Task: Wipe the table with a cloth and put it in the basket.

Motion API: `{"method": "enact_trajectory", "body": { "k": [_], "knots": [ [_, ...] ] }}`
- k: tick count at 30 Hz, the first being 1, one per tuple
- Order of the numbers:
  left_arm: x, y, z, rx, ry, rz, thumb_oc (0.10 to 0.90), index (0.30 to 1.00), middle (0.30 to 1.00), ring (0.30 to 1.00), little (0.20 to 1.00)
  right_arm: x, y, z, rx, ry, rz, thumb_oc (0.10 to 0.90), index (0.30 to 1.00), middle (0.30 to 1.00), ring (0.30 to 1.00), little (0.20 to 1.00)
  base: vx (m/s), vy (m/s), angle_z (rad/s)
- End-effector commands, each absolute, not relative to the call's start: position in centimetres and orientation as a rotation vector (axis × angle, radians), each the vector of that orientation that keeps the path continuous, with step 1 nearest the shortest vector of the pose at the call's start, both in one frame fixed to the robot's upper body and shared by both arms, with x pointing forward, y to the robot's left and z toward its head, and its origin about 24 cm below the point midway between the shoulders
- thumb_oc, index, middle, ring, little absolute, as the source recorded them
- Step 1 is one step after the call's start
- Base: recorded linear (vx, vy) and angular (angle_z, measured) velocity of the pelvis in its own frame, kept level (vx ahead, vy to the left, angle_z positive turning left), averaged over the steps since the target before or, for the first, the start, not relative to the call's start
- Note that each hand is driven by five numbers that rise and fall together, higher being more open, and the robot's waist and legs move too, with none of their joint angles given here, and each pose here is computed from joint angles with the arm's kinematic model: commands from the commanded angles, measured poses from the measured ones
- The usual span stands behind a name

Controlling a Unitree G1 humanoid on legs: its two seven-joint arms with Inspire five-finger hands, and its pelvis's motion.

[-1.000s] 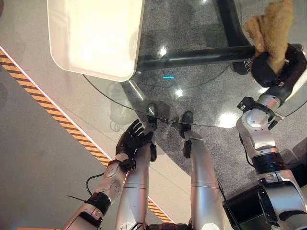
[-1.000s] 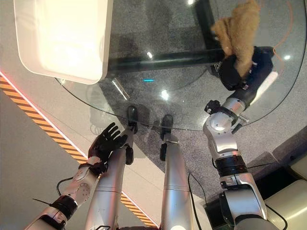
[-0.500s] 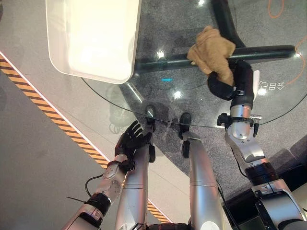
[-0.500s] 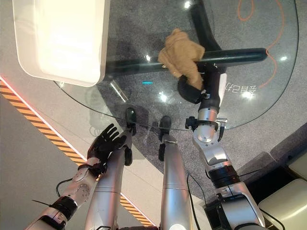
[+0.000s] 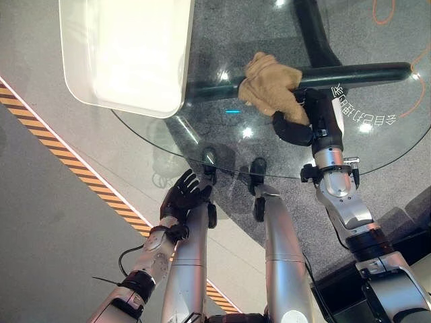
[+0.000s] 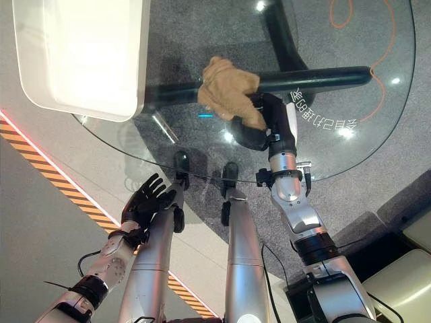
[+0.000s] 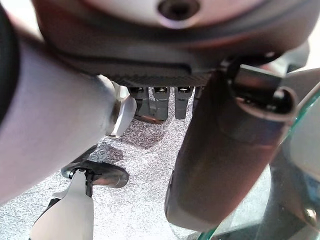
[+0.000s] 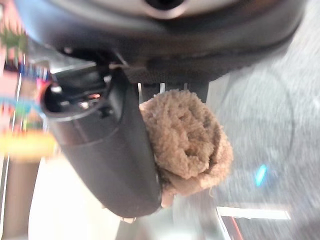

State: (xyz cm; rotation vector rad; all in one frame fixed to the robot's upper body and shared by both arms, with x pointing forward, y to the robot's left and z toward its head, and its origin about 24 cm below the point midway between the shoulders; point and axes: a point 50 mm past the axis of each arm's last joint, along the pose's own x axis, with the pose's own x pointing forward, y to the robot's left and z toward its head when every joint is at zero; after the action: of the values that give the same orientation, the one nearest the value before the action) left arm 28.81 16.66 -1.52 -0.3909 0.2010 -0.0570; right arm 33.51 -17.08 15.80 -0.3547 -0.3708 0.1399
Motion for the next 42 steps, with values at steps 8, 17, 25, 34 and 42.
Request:
{"method": "enact_trajectory", "body": {
  "k": [8,17,25,34,42],
  "knots": [
    [25.8,14.4,-3.2,-0.496,0.237,-0.112,0.800,0.900,0.900,0.900,0.900,31.1,-14.2,17.5,-0.279,-0.549,0.319,0.100,0.300,0.300,0.300,0.200,0.00,-0.003,0.01],
    [25.1,16.2,-3.9,-0.528,0.248,-0.006,0.800,0.900,0.900,0.900,0.900,31.0,-15.2,17.3,-0.246,-0.548,0.243,0.100,0.300,0.300,0.300,0.200,0.00,-0.001,0.01],
    [24.1,17.3,-4.0,-0.750,0.199,-0.016,0.800,0.900,0.900,0.900,0.900,30.5,-16.0,16.7,-0.180,-0.536,0.206,0.100,0.300,0.300,0.300,0.200,-0.01,-0.017,0.02],
    [23.2,17.4,-3.9,-0.816,0.196,-0.054,0.800,0.900,0.900,0.900,0.900,30.2,-16.4,16.5,-0.139,-0.526,0.191,0.100,0.300,0.300,0.300,0.200,-0.04,-0.047,0.02],
    [22.3,18.0,-3.4,-1.020,0.131,-0.143,0.800,0.900,0.900,0.900,0.900,29.9,-17.0,16.3,-0.107,-0.512,0.188,0.100,0.300,0.300,0.300,0.200,-0.06,-0.023,0.05]
  ]
}}
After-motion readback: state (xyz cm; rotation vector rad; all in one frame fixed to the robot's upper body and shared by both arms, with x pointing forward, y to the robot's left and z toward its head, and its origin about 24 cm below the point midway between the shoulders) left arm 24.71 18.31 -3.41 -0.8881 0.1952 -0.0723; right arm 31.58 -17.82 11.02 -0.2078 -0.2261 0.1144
